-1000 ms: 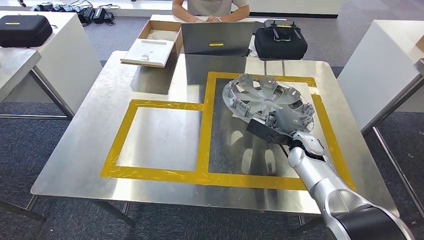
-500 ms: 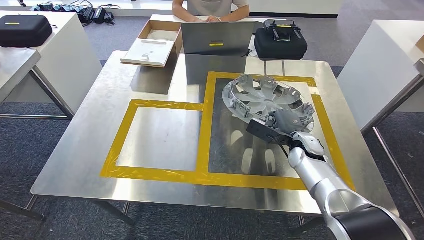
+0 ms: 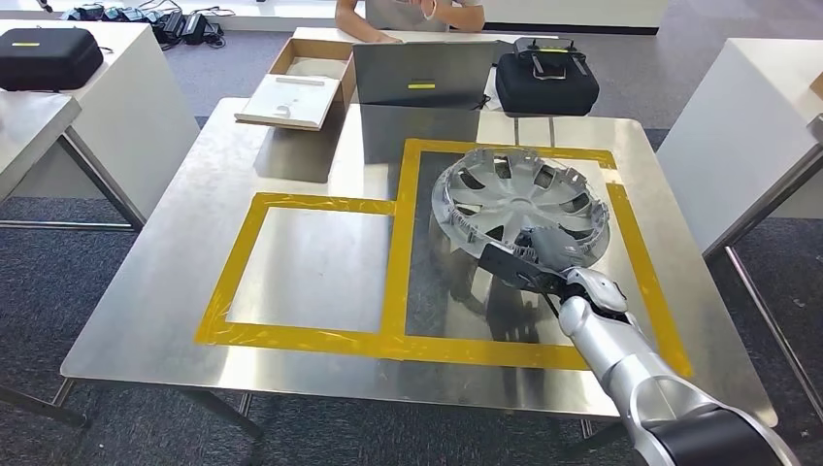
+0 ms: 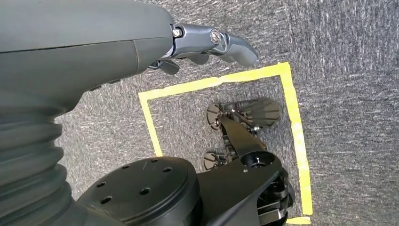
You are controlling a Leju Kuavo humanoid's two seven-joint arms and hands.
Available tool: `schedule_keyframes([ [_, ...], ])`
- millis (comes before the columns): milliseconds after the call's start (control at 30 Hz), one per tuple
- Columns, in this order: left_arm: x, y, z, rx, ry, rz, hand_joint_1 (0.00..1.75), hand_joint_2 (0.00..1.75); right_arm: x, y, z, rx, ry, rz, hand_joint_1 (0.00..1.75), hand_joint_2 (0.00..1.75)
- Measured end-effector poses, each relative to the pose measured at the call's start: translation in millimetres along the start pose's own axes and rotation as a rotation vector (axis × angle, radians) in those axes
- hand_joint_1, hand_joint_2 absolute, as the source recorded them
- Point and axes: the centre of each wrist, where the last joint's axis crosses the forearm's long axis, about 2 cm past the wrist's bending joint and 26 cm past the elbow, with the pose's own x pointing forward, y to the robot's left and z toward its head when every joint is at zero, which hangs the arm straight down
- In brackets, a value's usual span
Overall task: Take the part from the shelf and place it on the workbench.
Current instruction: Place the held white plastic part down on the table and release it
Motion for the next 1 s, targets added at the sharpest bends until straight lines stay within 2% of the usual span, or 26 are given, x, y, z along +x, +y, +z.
schedule_keyframes([
  [533,0.5,-2.8,-0.1,-0.035,0.0,0.002,0.0,0.0,-12.3,2.4,6.1,0.006,0.016,-0.003,0.0,0.0],
  [833,0.8,-9.5,-0.1,-0.063,-0.032,-0.009,0.0,0.0,-56.6,28.2,41.9,-0.082,0.047,-0.036,0.0,0.0],
  [1000,0.6,-10.5,0.0,-0.065,-0.042,-0.008,0.0,0.0,-69.6,33.9,54.7,-0.123,0.061,-0.057,0.0,0.0],
])
